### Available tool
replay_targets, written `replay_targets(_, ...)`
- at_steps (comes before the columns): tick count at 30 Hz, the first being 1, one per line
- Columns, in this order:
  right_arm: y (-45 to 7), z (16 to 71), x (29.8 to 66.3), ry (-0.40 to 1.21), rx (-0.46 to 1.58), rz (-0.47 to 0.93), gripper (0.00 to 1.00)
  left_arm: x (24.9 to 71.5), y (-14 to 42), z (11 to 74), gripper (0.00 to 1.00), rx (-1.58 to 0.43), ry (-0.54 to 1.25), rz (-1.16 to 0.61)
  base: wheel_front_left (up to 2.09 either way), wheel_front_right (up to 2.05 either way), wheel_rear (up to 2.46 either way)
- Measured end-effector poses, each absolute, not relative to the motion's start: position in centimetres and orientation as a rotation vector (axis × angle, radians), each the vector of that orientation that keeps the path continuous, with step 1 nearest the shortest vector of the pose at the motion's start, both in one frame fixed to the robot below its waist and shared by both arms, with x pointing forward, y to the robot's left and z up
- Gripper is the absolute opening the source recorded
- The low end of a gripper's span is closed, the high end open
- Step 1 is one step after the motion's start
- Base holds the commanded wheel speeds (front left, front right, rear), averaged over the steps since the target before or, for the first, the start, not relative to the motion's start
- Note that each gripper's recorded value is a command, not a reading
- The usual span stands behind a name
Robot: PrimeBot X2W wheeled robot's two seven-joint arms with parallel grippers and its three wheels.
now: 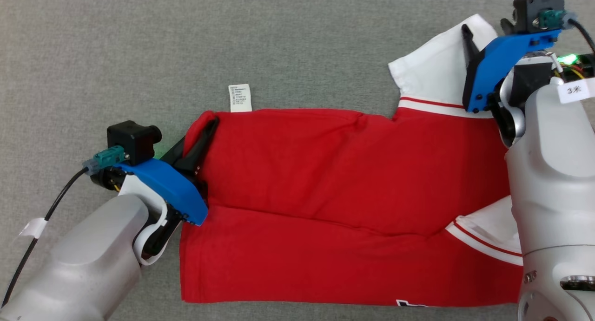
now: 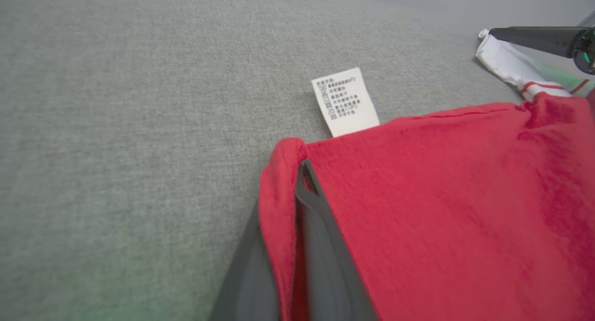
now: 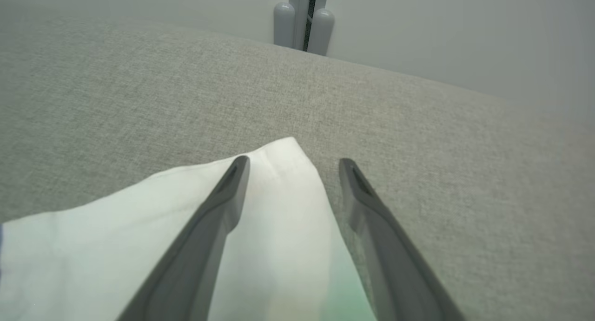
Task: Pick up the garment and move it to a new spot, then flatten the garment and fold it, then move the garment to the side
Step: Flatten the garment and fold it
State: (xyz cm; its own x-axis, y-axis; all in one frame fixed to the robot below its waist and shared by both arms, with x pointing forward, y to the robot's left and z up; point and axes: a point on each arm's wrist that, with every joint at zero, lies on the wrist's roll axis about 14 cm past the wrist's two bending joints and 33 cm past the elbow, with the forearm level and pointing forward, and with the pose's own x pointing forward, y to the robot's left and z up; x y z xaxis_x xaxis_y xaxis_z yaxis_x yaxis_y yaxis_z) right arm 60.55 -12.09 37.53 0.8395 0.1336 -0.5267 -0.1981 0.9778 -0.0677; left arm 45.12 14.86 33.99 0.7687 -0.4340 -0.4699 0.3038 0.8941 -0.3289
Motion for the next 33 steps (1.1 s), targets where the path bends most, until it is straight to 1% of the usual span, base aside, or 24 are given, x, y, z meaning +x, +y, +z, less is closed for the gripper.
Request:
replay_targets(5,-11.0,35.4,61.6,0.627,-0.126,0.181,1.0,45.3,15.2,33.9,0.0,-0.266,0.561,-0.389,0.0,0.0,0.0)
replay_targets(6,-10.7,35.1,61.7,0.636,-0.131,0.188,0.73,45.4,15.3,33.9,0.0,-0.271,0.557,-0.383,0.0,0.0,0.0)
replay_targets(7,-10.6,35.0,61.9,0.633,-0.128,0.189,0.0,45.6,15.5,34.0,0.0,-0.277,0.551,-0.374,0.0,0.0,0.0)
replay_targets(14,-12.0,37.3,62.9,0.495,-0.134,0.153,0.0,47.0,16.8,35.0,0.0,-0.277,0.49,-0.327,0.0,0.0,0.0)
replay_targets(17,-12.7,39.7,63.6,0.381,-0.127,0.133,0.0,47.8,17.7,36.0,0.0,-0.275,0.445,-0.296,0.0,0.0,0.0)
replay_targets(23,-14.0,44.5,64.0,0.153,-0.059,0.1,0.0,50.4,18.9,40.6,0.0,-0.238,0.272,-0.267,0.0,0.0,0.0)
replay_targets(27,-14.0,46.4,62.9,0.069,0.01,0.105,0.0,49.7,18.4,41.6,0.0,-0.218,0.236,-0.275,0.0,0.0,0.0)
replay_targets(33,-14.7,48.0,59.2,0.023,0.115,0.099,0.0,46.9,18.0,41.1,0.0,-0.196,0.263,-0.278,0.0,0.0,0.0)
